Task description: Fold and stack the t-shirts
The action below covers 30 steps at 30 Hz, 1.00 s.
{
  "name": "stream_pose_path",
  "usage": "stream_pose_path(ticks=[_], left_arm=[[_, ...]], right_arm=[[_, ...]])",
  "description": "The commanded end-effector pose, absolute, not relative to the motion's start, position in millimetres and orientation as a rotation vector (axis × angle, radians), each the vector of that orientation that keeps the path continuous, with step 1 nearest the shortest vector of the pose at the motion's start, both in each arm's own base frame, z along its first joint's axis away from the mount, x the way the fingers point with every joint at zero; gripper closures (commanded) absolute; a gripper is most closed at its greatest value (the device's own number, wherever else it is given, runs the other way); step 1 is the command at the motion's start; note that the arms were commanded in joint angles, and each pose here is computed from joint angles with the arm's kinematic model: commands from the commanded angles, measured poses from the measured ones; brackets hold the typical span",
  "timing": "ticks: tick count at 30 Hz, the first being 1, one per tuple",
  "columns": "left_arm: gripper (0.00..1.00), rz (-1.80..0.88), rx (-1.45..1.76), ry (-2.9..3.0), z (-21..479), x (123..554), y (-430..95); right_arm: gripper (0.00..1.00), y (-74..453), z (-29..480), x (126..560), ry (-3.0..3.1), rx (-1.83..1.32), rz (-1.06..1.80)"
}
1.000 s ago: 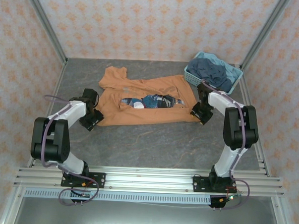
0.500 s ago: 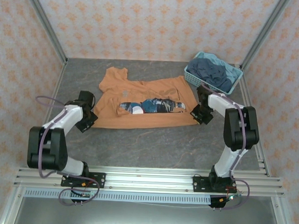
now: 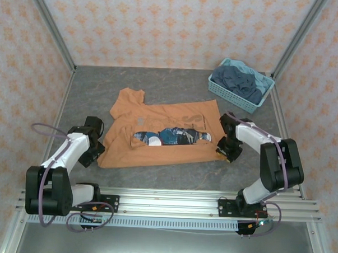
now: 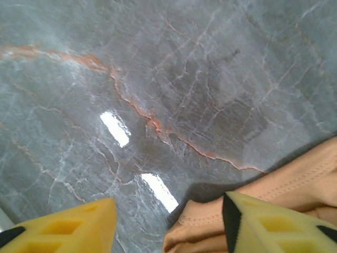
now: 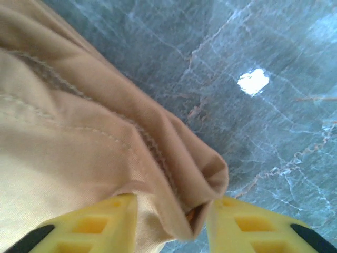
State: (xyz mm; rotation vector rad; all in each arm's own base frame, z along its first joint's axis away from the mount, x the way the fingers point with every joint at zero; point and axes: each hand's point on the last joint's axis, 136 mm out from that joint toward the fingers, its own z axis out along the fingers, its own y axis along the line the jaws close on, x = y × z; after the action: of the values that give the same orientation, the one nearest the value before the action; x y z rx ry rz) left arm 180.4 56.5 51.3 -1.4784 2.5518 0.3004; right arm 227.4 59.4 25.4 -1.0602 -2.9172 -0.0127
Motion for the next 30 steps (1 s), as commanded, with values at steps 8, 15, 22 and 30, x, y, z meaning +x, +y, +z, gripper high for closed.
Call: stream_pose_path(ticks=[8,15,22,30], left_arm=[[0.36,-0.3,-1.298,2.464,100,254,-42],[0.37,-0.332,-1.165,2.599,68,272,-94],[0.46,-0.287,-1.095,2.678,44,287,-107],[0.86,-0.269,-1.035,2.682,55,304,-116]], right_arm=[[0.45,99,95,268,-3.168,-0.927,-0.439],[0.45,123,103,288,-3.15,-0.876,-0.624],[0.45,131,101,287,-3.125,-0.867,-0.671],[0.46,128,100,285,-3.126,-0.89,-0.648]])
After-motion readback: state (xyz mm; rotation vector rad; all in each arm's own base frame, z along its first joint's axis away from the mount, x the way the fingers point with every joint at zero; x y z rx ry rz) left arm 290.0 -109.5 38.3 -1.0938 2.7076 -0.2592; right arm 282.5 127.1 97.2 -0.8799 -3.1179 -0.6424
